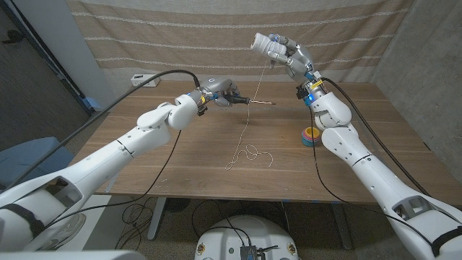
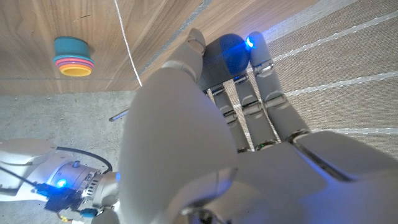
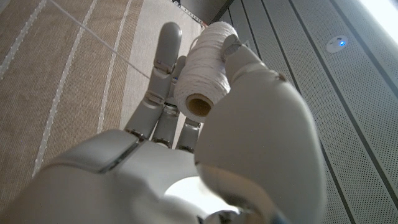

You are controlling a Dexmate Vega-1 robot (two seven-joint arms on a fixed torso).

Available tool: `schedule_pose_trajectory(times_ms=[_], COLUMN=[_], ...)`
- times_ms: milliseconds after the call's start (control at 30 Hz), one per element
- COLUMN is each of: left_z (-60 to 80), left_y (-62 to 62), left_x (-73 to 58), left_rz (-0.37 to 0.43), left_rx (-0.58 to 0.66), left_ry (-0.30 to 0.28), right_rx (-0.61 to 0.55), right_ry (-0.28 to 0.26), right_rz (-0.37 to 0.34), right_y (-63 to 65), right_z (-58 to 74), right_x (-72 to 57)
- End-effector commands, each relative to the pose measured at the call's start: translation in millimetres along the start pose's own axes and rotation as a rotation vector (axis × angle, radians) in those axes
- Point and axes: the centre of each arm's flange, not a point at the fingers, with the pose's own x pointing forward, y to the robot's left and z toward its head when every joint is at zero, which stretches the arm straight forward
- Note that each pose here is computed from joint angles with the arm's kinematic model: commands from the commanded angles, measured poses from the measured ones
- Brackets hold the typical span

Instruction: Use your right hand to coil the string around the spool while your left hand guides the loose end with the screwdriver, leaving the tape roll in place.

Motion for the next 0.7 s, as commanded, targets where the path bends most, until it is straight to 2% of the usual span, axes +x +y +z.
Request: schedule_pose_trajectory(times_ms=[33,233,367,533,567,600,700], left_z=[1.4,-0.3,-2.9,-4.1,-4.0,-4.1,-4.2], left_y=[11.9,27.5,38.5,48.8,50.3,52.6,55.4], left_x=[-13.3,-20.6,-24.8,-28.8,-29.1,-29.2,-28.4], left_rz=[-0.005,0.024,0.052,0.077,0.078,0.079,0.081], left_rx=[-0.059,-0.11,-0.132,-0.139,-0.137,-0.138,-0.132], left_ry=[-0.026,-0.034,-0.032,-0.031,-0.03,-0.03,-0.028], right_rx=[-0.077,-0.133,-0.19,-0.325,-0.36,-0.445,-0.511], right_ry=[0.05,0.14,0.191,0.246,0.257,0.28,0.303], right_rz=[-0.25,-0.348,-0.411,-0.468,-0.476,-0.484,-0.492], right_y=[-40.1,-63.1,-74.1,-78.7,-78.6,-77.7,-76.6], right_z=[-22.6,-42.6,-53.1,-56.9,-56.4,-54.2,-52.5], right_x=[-11.8,-29.5,-42.8,-58.8,-61.5,-66.1,-71.9])
